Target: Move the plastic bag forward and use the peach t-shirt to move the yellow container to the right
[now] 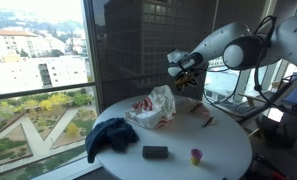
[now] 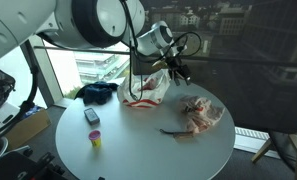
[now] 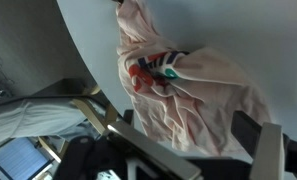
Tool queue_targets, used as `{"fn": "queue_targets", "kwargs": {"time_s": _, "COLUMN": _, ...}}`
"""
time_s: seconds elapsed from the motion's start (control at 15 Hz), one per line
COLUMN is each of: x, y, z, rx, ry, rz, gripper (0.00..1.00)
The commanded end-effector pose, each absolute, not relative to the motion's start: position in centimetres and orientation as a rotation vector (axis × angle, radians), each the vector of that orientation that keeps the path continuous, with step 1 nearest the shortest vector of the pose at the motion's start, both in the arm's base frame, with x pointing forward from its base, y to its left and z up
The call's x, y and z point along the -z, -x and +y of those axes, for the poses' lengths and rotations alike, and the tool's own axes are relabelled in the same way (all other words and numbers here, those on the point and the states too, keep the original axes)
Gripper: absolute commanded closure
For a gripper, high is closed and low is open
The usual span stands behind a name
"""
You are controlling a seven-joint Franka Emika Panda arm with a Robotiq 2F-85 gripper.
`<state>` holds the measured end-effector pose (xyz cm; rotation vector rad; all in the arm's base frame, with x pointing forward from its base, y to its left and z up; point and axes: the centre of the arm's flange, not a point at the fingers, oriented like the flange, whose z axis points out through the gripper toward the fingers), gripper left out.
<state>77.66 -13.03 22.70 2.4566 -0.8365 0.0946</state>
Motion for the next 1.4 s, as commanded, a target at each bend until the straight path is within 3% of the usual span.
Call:
{"fn": "queue_targets", "kwargs": {"time_s": 0.0, "x": -21.1, "y": -77.3, "z": -16.9, "rx": -0.015, "ry": -2.518, "rz": -0.897, "gripper": 0.0}}
{"fn": "queue_targets", "kwargs": {"time_s": 1.2, "x": -11.7, "y": -73.7, "z": -20.6, "rx": 0.046, "ry": -2.801, "rz": -0.725, "gripper": 0.0}}
{"fn": "queue_targets", "kwargs": {"time_s": 1.27, "x": -11.4, "y": -73.7, "z": -20.6, "rx": 0.038, "ry": -2.803, "rz": -0.702, "gripper": 0.25}}
{"fn": "queue_targets", "kwargs": {"time_s": 1.33, "x": -11.2, "y": -73.7, "z": -20.6, "rx": 0.037, "ry": -2.814, "rz": -0.68, "gripper": 0.26}}
